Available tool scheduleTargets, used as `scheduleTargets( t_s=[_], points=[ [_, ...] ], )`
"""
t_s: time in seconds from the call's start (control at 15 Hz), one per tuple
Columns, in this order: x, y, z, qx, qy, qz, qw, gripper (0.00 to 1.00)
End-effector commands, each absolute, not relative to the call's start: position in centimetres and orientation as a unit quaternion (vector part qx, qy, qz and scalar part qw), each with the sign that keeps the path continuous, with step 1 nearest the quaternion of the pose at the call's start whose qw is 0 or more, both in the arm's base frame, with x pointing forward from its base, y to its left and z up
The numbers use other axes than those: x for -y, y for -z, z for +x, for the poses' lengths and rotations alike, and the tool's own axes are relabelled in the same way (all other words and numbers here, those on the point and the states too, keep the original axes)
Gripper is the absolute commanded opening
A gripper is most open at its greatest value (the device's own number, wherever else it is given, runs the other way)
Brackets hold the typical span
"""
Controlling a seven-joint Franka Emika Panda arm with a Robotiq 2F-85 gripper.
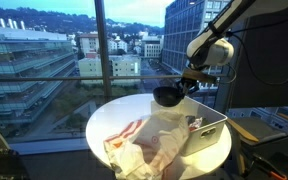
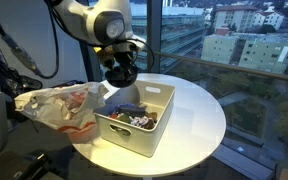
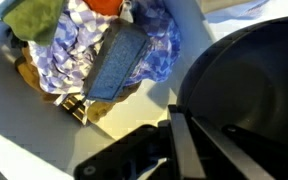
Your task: Remove the black bowl from the plastic bag, put it in the white basket, remove the duster and toy moose from the white basket and put them in the plastic bag
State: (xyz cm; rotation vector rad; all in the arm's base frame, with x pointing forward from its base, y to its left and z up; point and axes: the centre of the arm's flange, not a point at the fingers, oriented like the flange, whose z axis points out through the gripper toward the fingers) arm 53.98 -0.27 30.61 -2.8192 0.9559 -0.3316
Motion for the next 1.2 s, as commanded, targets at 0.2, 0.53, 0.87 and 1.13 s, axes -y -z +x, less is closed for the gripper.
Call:
scheduleTargets(
  t_s=[0.2,0.53,0.87,1.13],
  points=[
    [4.5,-26.8,57.1,-0.377,0.168,-0.910,0.038,0.02],
    [3.7,-26.4,55.9,-0.335,0.158,-0.928,0.047,0.51],
    [-0.4,-27.8,52.3,-0.307,0.114,-0.944,0.053,0.89],
    [-1.2,-25.5,50.2,-0.306,0.059,-0.950,0.030,1.00]
  ],
)
